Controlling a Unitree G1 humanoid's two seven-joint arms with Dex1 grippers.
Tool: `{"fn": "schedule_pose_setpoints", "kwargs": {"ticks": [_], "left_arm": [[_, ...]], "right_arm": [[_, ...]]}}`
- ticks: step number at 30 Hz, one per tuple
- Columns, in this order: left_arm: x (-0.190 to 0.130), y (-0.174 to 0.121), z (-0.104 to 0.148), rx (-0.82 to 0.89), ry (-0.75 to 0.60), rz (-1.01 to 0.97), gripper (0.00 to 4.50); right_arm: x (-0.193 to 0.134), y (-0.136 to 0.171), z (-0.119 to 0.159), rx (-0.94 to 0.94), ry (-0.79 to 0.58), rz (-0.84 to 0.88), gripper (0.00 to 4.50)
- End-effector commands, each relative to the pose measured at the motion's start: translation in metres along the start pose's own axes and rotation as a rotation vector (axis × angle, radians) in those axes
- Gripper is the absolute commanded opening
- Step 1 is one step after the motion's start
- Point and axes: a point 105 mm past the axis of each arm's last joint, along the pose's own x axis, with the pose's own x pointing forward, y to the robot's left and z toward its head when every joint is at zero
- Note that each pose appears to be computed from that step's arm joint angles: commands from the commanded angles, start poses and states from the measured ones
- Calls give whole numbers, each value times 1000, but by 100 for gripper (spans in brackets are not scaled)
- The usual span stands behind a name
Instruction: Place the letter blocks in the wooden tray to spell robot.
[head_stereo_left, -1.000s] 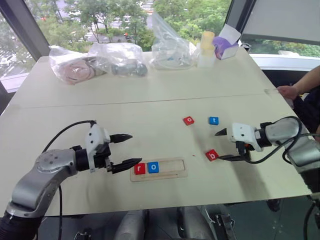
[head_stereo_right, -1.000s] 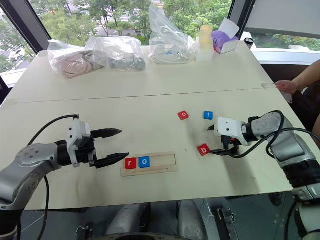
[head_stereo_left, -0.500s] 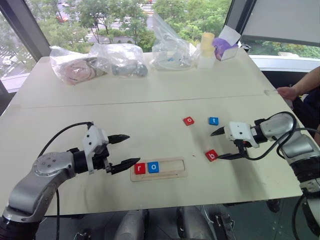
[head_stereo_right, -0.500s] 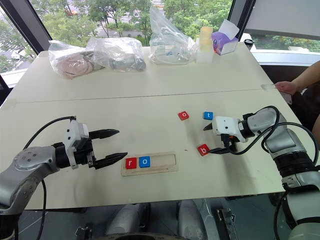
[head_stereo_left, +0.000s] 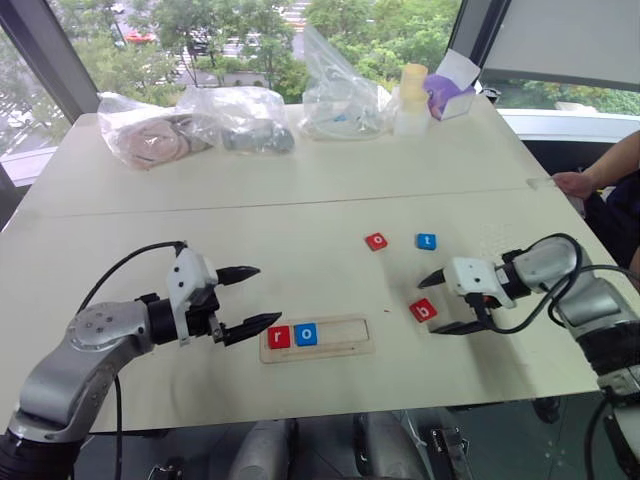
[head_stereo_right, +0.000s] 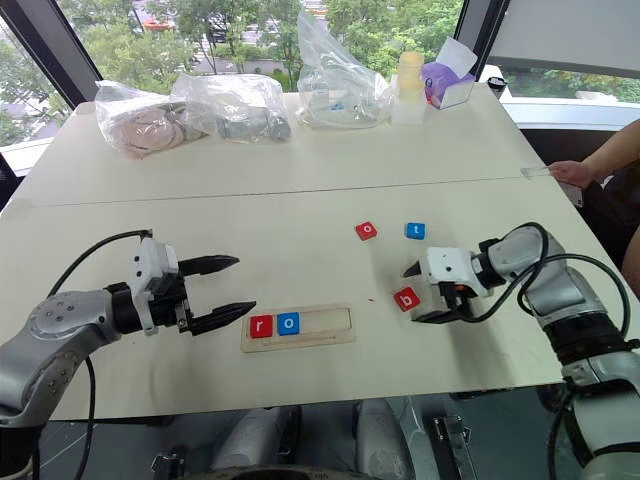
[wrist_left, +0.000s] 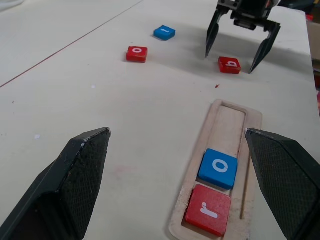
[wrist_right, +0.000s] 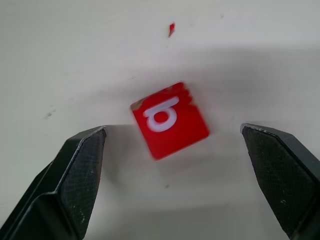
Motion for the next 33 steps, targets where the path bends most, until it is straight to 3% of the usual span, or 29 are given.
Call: {"fn": "schedule_pose_setpoints", "kwargs": {"ticks": [1, 2, 5, 9, 10, 11, 21, 25, 29, 33], "left_arm": [[-2, -1, 8, 33, -19, 6, 450], [-3, -1, 8, 32, -16, 10, 450], [-4, -2, 7, 29, -13, 21, 450], [-5, -2, 7, 28, -13, 29, 450], [-5, -2, 7, 28, -14, 31, 450], [-5, -3, 7, 28, -14, 33, 450], [-3, -3, 7, 24, -14, 22, 450], [-1, -4, 7, 22, -12, 6, 450], [-1, -8, 7, 26, -2, -31, 450], [-3, -14, 7, 18, 3, -68, 450]], "right_arm": [[2, -8, 5, -44, -5, -18, 442], [4, -8, 5, -48, -8, -16, 442], [8, -10, 6, -62, -11, -5, 369], [9, -9, 5, -62, -13, 9, 167], [9, -8, 5, -60, -18, 10, 126], [9, -8, 7, -58, -25, 8, 115], [22, -6, 79, 29, -238, -13, 115], [38, 10, 110, 46, -278, 43, 115], [53, 31, 123, 50, -273, 122, 115], [64, 32, 126, 72, -267, 114, 115]]}}
